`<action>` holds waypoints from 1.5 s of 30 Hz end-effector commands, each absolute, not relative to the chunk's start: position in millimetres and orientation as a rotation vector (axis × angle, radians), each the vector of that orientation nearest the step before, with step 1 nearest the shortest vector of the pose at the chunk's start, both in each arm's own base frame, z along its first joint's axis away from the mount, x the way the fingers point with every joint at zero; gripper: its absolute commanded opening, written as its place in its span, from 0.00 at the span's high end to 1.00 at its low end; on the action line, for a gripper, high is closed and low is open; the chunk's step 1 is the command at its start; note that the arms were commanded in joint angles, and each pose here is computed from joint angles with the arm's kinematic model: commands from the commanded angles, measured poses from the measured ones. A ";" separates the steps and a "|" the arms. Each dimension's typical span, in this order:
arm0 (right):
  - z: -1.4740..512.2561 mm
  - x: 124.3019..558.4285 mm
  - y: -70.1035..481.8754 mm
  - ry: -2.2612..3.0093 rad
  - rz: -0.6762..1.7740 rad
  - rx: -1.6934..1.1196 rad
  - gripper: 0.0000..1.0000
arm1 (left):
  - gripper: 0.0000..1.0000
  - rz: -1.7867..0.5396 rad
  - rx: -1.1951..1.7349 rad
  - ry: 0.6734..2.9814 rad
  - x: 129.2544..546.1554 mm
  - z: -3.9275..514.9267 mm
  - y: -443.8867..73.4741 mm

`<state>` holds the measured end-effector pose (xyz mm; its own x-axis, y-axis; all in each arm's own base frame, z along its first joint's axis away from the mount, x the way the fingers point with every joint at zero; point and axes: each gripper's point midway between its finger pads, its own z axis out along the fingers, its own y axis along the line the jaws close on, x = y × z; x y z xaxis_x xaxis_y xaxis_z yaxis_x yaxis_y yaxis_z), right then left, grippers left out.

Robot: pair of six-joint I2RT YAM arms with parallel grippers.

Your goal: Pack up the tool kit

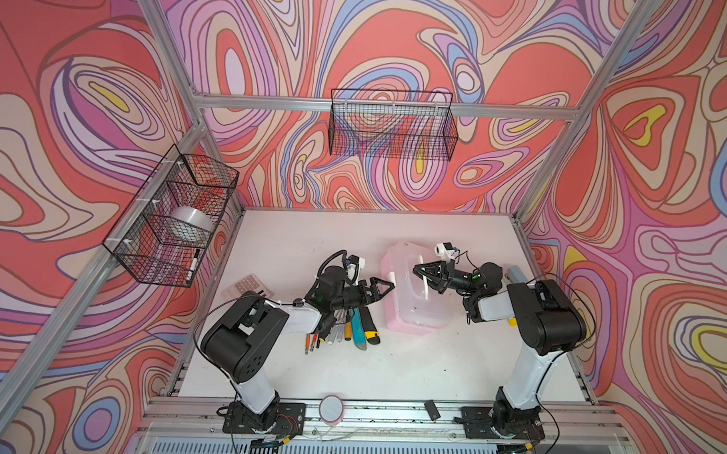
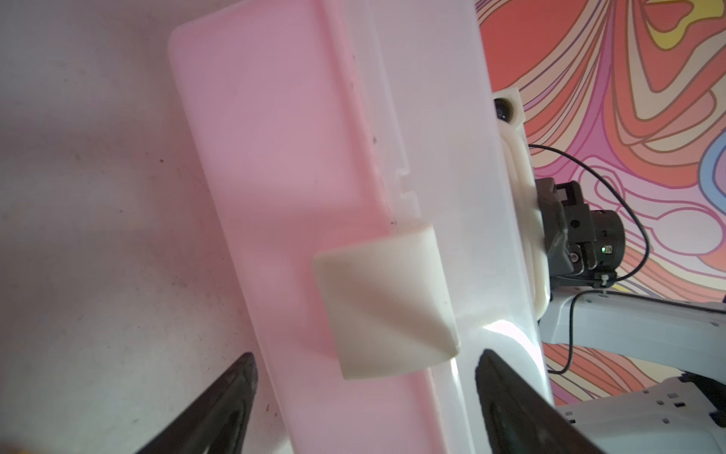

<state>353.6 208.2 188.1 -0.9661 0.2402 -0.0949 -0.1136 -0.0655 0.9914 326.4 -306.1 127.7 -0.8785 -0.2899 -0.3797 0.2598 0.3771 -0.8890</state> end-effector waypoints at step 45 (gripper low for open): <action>139.6 357.1 203.7 2.248 1.746 0.094 1.00 | 0.15 -1.896 -0.028 1.821 332.7 218.2 -285.5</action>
<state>362.6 208.7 180.4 -0.9579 0.2410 -0.1557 -0.1287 0.1241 0.9839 337.1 -295.4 189.9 -0.9027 -0.3547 -0.2434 0.2398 0.0549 -0.9693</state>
